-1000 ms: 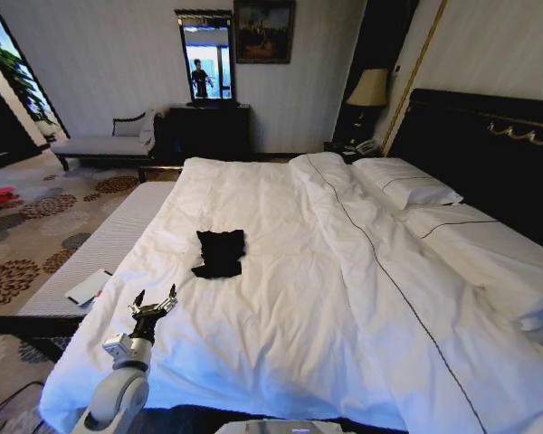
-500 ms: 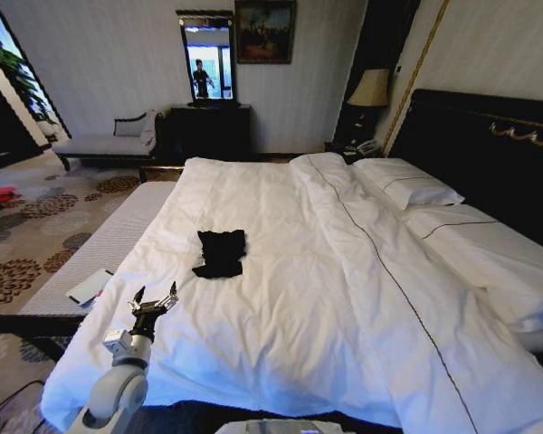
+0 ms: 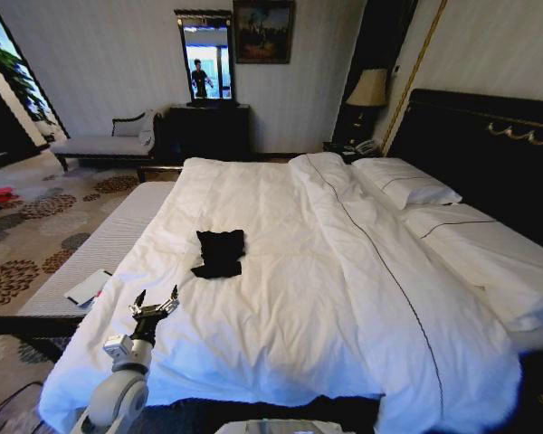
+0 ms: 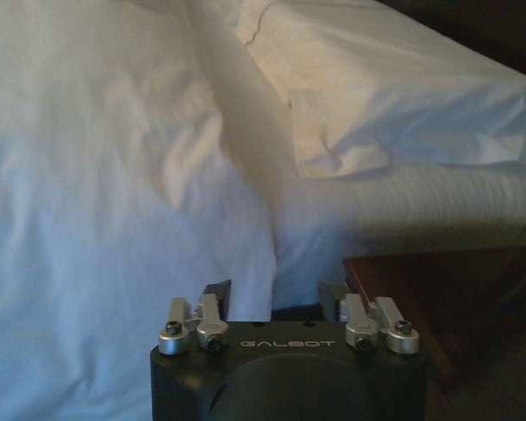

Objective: Fold the clothes on the bed.

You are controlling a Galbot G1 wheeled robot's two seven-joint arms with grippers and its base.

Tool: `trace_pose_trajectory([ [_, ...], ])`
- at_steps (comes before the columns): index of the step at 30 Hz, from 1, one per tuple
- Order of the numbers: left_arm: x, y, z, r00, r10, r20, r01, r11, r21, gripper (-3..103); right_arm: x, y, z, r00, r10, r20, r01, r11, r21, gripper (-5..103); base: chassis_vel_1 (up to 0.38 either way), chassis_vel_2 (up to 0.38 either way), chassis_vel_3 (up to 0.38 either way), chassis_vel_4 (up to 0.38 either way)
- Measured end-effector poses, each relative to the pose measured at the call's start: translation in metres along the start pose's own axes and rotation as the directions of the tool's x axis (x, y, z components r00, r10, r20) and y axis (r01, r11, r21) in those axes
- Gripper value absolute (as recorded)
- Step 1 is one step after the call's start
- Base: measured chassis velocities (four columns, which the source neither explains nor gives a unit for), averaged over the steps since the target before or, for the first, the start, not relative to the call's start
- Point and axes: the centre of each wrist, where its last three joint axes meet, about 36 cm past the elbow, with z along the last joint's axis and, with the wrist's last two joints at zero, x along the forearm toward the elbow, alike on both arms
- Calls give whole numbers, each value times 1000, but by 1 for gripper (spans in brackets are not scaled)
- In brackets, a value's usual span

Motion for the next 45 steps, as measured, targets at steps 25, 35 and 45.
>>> trace_pose_trajectory([
  [25,9,-2,-6,1000,7,5,-7,999,-38,100,-56,118,-169,814,-96,572,136,990,-27,100,0,0,0,0],
  [35,-2,-15,-16,999,46,20,-44,997,-66,100,-78,161,-241,709,-125,694,139,990,36,100,0,0,0,0],
  [45,0,-24,-23,1000,25,0,-25,999,-37,100,-78,230,-250,728,-94,679,202,976,-82,100,0,0,0,0],
])
